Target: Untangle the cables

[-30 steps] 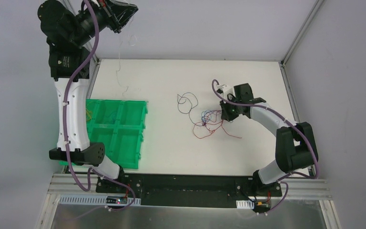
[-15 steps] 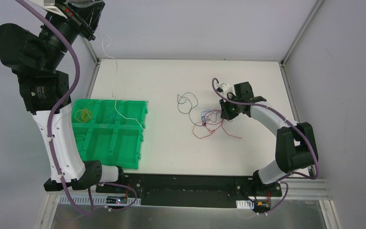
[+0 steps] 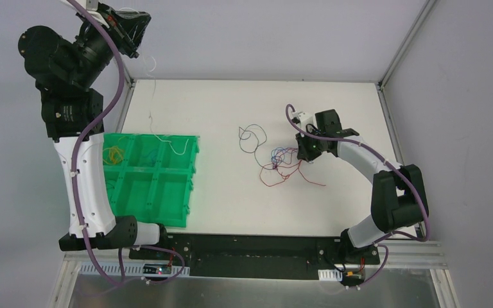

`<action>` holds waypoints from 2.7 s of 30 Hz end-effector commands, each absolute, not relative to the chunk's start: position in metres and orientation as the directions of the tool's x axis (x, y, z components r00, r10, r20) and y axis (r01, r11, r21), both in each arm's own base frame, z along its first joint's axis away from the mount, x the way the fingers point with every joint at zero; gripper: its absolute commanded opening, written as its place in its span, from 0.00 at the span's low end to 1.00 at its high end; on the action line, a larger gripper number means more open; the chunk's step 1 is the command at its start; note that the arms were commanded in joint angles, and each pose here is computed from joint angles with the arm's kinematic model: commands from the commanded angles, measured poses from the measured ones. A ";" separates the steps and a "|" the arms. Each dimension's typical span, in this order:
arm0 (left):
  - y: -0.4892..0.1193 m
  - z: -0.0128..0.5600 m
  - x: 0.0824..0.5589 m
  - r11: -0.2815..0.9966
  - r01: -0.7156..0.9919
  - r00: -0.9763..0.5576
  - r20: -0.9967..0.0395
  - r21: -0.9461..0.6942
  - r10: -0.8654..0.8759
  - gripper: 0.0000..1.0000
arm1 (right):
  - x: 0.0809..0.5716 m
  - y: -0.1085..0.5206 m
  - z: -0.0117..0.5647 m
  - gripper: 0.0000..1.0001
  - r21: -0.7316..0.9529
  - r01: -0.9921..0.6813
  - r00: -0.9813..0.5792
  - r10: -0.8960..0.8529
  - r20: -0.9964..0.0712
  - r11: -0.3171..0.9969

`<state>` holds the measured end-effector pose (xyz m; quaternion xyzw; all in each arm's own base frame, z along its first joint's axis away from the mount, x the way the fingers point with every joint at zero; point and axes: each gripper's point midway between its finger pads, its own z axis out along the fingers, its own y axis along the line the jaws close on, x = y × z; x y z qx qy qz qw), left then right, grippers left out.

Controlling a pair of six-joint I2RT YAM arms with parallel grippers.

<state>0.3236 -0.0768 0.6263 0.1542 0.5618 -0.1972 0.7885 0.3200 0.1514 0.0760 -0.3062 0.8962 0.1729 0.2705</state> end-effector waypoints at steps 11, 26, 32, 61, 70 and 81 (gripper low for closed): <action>-0.088 0.562 0.340 0.833 0.554 0.171 -0.977 -0.010 -0.125 0.00 | 0.321 0.153 0.089 0.00 0.146 -0.647 -0.653 -0.445 -0.613 0.749; -0.078 0.636 0.322 0.869 0.486 0.362 -0.926 0.090 -0.107 0.00 | 0.319 0.154 0.088 0.00 0.159 -0.641 -0.663 -0.438 -0.607 0.751; -0.078 0.631 0.322 0.870 0.484 0.355 -0.930 0.099 -0.092 0.00 | 0.319 0.155 0.089 0.00 0.164 -0.638 -0.666 -0.432 -0.608 0.753; -0.024 0.484 0.350 0.972 0.180 0.035 -0.988 0.153 0.149 0.00 | 0.320 0.155 0.092 0.00 0.170 -0.626 -0.674 -0.417 -0.610 0.761; 0.019 0.535 0.339 0.957 -0.054 0.115 -0.950 0.287 0.291 0.00 | 0.321 0.156 0.092 0.00 0.173 -0.625 -0.677 -0.417 -0.607 0.761; 0.036 0.600 0.320 0.907 -0.185 0.200 -0.889 0.379 0.412 0.00 | 0.323 0.160 0.093 0.00 0.177 -0.629 -0.676 -0.420 -0.605 0.757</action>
